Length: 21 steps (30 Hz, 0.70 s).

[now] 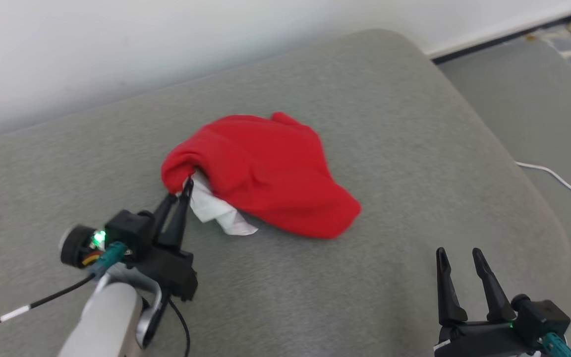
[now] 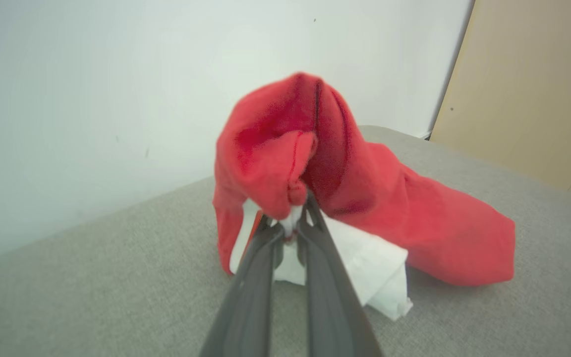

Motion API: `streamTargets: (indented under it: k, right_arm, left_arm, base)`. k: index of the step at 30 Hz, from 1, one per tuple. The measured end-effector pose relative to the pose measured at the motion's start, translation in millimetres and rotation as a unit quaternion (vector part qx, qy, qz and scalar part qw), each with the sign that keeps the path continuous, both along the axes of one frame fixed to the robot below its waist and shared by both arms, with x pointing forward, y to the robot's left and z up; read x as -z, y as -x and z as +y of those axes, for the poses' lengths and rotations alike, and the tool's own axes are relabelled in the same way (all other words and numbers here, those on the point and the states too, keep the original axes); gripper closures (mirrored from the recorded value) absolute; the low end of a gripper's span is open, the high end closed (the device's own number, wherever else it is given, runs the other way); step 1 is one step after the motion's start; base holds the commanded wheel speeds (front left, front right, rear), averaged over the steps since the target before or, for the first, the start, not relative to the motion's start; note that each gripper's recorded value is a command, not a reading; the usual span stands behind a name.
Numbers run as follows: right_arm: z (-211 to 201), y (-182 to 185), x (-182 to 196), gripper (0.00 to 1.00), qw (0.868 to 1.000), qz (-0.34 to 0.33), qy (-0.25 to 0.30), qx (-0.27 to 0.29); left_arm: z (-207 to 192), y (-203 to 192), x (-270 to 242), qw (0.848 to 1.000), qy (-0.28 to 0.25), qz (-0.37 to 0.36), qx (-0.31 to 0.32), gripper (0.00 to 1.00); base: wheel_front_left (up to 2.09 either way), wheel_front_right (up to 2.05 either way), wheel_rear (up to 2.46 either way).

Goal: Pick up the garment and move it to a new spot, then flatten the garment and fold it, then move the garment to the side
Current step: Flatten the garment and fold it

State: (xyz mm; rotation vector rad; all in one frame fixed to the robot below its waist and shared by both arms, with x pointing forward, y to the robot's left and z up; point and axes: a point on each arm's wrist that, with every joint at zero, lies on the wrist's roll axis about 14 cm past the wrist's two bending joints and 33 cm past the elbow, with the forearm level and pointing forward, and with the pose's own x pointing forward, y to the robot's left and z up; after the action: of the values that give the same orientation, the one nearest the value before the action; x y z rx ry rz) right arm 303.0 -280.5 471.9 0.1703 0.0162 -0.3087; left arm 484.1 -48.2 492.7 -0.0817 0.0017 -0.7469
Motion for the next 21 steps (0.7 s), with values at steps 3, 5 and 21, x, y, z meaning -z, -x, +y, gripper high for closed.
streamTargets:
  k: [3, 5, 21]
  right_arm:
    - [11.7, -13.0, -2.5, 0.00, 1.000, -0.007, 0.000, -0.024]
    - [15.8, -17.4, -3.3, 0.00, 0.999, -0.010, 0.000, -0.032]
    - [97.7, -68.7, -5.4, 0.00, 0.986, -0.027, -0.021, -0.165]
  left_arm:
    - [24.4, -7.7, -27.4, 0.999, -0.006, -0.048, -0.021, 1.00]
    - [32.5, -8.3, -34.0, 0.998, -0.011, -0.060, -0.028, 1.00]
    - [155.3, 40.2, -37.3, 0.981, -0.109, -0.093, -0.131, 1.00]
  base:
    - [0.00, 0.00, 0.00]
    - [0.00, 0.00, 0.00]
    - [0.00, 0.00, 0.00]
